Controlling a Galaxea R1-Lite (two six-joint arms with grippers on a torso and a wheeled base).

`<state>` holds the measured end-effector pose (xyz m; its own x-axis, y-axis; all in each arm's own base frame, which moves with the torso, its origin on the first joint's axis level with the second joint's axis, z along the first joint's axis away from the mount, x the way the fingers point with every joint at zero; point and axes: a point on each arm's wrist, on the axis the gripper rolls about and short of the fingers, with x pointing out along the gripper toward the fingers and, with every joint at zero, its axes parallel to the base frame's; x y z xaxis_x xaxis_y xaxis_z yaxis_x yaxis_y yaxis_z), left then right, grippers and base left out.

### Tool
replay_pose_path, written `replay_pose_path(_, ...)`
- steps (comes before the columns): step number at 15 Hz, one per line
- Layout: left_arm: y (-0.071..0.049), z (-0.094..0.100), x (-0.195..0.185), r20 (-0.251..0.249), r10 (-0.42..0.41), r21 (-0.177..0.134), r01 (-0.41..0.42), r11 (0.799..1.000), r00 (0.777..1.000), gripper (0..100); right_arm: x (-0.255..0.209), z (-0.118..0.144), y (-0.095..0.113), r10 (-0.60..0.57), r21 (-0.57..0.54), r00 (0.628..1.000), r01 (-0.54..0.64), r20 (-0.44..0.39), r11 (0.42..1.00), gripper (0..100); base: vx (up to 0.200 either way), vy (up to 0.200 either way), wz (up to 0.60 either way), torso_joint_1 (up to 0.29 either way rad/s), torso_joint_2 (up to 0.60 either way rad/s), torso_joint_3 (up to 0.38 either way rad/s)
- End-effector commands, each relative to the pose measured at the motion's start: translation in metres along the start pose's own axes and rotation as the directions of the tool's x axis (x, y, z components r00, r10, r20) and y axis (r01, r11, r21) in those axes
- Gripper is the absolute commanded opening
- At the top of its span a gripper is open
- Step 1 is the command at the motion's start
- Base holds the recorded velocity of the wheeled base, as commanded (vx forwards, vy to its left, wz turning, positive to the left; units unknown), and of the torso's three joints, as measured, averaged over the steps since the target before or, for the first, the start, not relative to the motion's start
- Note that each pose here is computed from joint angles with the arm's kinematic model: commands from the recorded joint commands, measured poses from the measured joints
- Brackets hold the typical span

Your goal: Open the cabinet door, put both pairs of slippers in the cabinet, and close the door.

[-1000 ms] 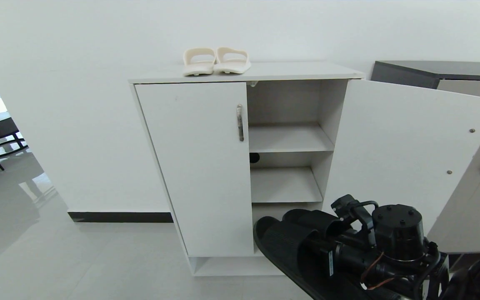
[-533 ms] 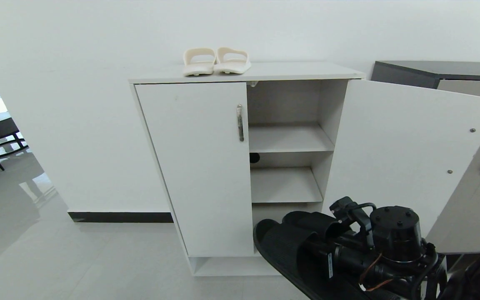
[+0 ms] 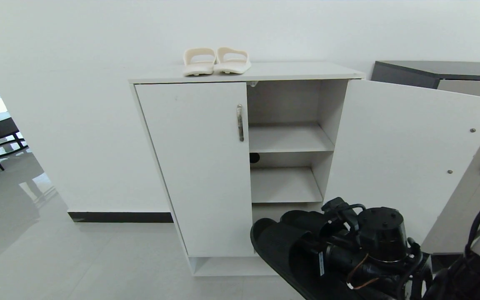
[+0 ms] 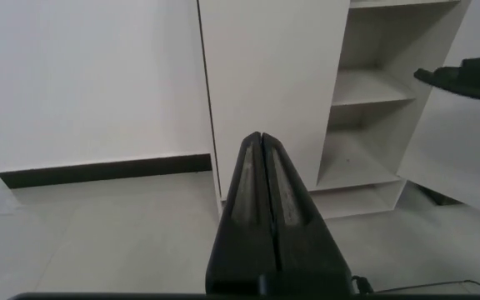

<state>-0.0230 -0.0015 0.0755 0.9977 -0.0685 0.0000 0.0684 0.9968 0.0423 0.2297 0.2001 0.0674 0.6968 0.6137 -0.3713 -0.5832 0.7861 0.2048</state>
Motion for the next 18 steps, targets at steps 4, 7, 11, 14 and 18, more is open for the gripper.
replay_pose_path(4,0.000,0.000,0.000,-0.001,-0.004,0.004,0.004,1.000,1.000,0,0.068,0.017,0.019,-0.298,0.113,0.954,0.301,-0.042,0.947,0,0.000,0.000,0.00,0.000,0.00,0.000)
replay_pose_path(7,0.000,0.000,0.000,-0.001,-0.002,-0.003,0.002,1.000,1.000,0,0.099,0.007,0.012,-0.549,0.126,0.835,0.548,-0.029,0.827,0,0.000,0.000,0.00,0.000,0.00,0.000)
replay_pose_path(11,0.000,0.000,0.001,-0.009,-0.002,-0.005,0.002,1.000,1.000,0,0.108,0.010,0.009,-0.533,0.153,0.838,0.515,0.118,0.843,0,0.000,0.000,0.00,0.000,0.00,-0.043)
replay_pose_path(14,0.000,0.000,0.001,-0.009,-0.002,-0.006,0.002,1.000,1.000,0,0.122,-0.001,0.004,-0.547,0.133,0.811,0.531,0.207,0.837,0,0.000,0.000,0.00,-0.001,0.00,-0.170)
replay_pose_path(18,0.000,0.000,0.000,-0.006,-0.002,-0.006,0.002,1.000,1.000,0,0.132,0.018,-0.003,-0.575,0.158,0.771,0.553,0.275,0.818,0,0.000,0.000,0.00,0.001,0.00,-0.193)
